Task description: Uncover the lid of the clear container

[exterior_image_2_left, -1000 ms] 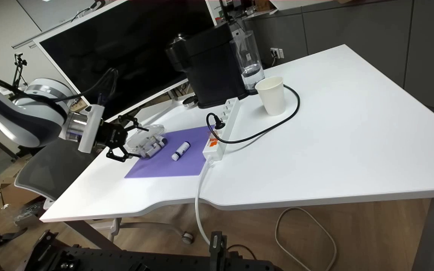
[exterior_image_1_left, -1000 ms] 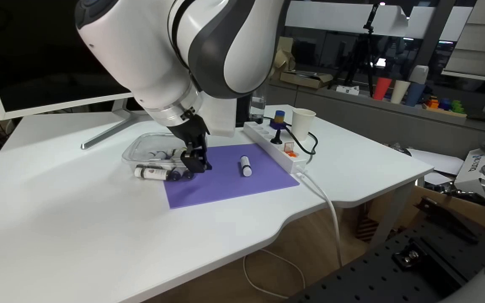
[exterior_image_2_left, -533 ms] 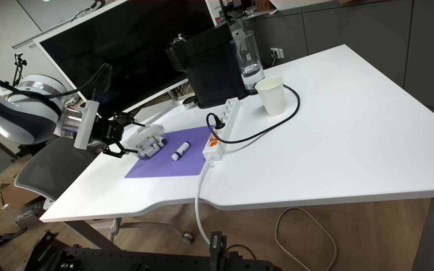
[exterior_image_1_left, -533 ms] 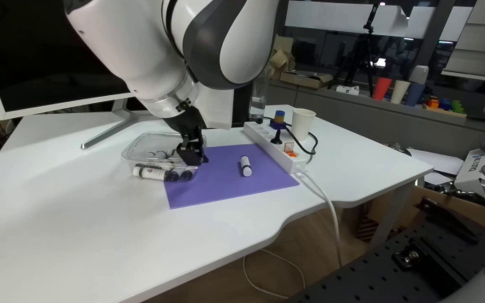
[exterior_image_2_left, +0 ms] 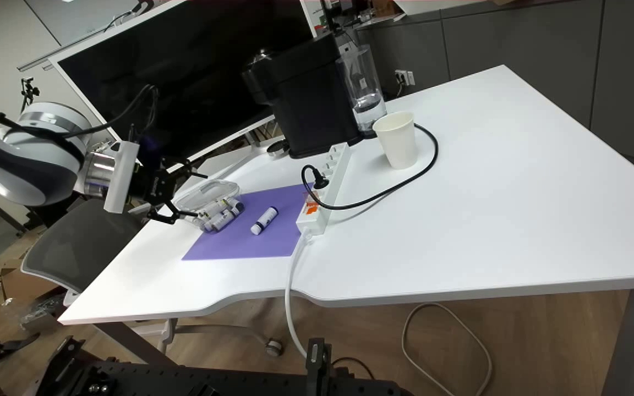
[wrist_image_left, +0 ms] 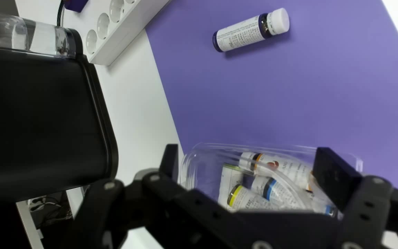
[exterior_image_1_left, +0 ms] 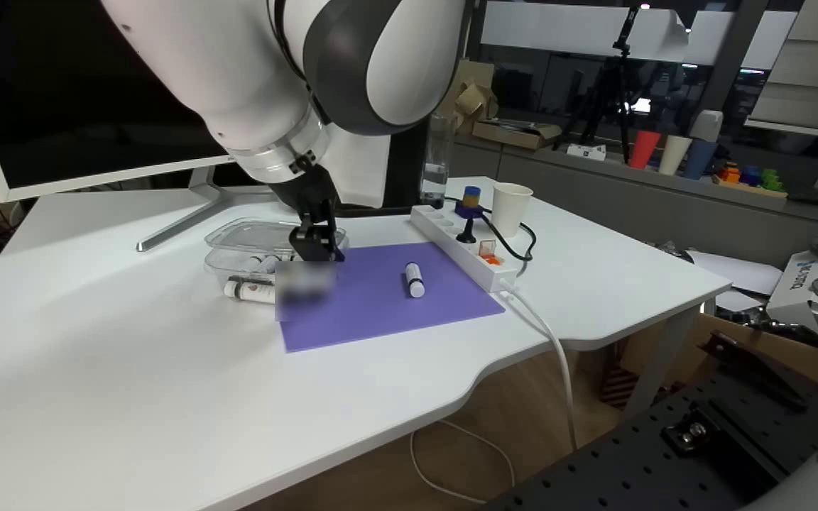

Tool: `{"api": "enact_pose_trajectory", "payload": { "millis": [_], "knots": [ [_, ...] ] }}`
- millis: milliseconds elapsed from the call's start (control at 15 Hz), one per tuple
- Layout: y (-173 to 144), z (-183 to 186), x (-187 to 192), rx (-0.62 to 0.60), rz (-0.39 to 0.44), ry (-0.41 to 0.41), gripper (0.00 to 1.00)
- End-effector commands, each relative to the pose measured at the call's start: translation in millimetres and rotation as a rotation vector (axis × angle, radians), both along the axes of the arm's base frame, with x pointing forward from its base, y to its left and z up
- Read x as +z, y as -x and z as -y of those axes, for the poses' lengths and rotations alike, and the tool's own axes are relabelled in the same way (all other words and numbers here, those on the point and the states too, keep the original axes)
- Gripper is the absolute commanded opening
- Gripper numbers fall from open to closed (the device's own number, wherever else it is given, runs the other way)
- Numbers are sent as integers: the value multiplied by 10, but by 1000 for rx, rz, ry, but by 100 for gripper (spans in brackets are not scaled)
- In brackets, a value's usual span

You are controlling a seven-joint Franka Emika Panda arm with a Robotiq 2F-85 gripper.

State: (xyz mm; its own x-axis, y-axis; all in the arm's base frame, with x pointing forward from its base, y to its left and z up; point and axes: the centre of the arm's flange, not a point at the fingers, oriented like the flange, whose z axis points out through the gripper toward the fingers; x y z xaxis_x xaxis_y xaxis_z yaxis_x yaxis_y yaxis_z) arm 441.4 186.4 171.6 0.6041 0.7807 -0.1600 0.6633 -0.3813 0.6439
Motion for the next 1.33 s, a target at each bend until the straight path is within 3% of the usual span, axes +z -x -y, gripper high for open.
{"api": "enact_pose_trajectory", "payload": {
  "millis": [0,333,533,800,1267],
  "knots": [
    [-17,19,73,-72,75,-85,100],
    [-87,-14,144,-160,115,-281,100],
    [-120,7,225,-190,159,-339,100],
    [-178,86,369,-233,219,-373,100],
    [-307,315,732,-292,323,-365,100]
  ]
}}
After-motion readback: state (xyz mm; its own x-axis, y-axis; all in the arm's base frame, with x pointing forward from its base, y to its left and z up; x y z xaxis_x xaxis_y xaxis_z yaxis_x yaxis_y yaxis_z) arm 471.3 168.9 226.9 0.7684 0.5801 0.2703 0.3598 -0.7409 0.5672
